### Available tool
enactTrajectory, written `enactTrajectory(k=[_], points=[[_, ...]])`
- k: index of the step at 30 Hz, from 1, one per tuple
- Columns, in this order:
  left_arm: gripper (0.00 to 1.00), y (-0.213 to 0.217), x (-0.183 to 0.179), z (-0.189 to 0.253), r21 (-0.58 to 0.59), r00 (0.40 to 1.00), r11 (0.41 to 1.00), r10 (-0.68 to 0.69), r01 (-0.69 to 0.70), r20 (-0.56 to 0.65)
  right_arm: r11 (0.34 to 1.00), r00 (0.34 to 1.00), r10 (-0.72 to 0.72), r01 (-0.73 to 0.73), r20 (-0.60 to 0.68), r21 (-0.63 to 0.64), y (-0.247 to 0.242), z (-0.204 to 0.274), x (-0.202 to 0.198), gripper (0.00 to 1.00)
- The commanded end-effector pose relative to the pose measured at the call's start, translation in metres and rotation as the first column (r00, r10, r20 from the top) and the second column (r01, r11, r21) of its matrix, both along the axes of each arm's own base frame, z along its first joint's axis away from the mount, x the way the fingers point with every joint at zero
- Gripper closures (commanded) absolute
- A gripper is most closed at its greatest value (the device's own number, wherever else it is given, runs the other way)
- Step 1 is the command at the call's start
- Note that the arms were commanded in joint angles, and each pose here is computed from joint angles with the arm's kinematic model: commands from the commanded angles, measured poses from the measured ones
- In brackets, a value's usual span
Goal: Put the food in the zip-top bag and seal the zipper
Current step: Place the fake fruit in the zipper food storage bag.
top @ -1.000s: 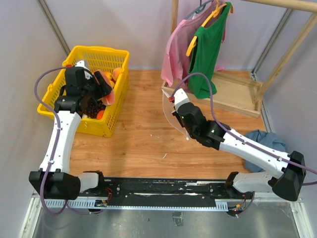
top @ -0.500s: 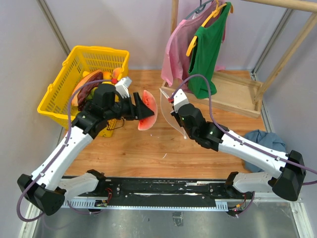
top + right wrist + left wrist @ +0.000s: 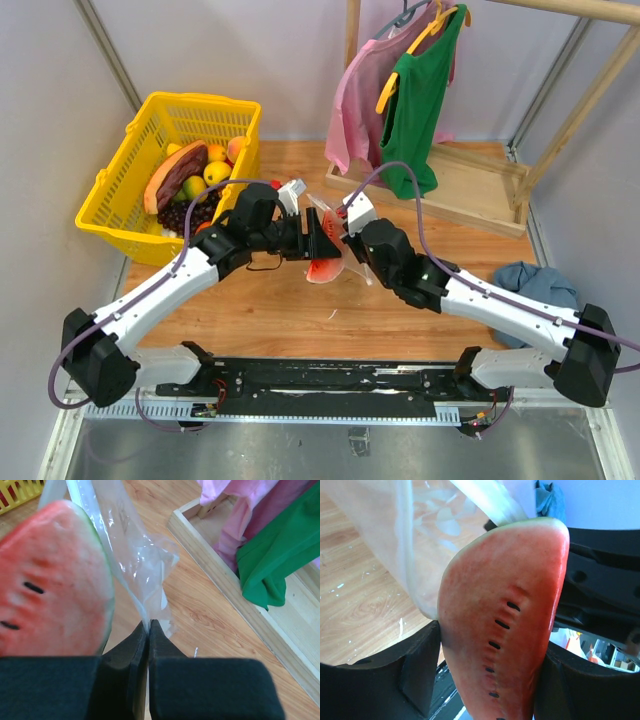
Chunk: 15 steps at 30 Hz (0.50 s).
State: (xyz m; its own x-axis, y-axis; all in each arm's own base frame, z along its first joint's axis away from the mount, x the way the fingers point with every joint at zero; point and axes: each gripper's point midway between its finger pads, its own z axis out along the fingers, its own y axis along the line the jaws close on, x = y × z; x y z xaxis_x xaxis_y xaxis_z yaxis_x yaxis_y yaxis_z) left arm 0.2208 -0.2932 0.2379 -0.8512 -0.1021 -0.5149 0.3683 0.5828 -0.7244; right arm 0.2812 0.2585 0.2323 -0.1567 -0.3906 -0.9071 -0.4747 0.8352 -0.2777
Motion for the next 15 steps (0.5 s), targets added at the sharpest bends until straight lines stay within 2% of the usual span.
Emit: enactTrajectory(k=[1, 7, 15], points=[[0.89, -0.006, 0.005, -0.018, 0.023, 0.999, 1.0, 0.022, -0.021, -0.05, 0.995, 0.997, 0.06, -0.064, 0.055, 0.08, 0.008, 0.019, -0.009, 0.99], [0.87, -0.002, 0.01, -0.042, 0.09, 0.993, 0.994, 0.066, -0.057, -0.1, 0.981, 0.988, 0.138, -0.146, 0.07, 0.127, 0.014, 0.021, -0.02, 0.99], [0.83, -0.004, 0.015, -0.023, 0.05, 0.996, 0.997, 0.069, -0.066, -0.054, 0.955, 0.965, 0.261, -0.263, 0.032, 0.135, 0.033, 0.005, -0.034, 0.99]])
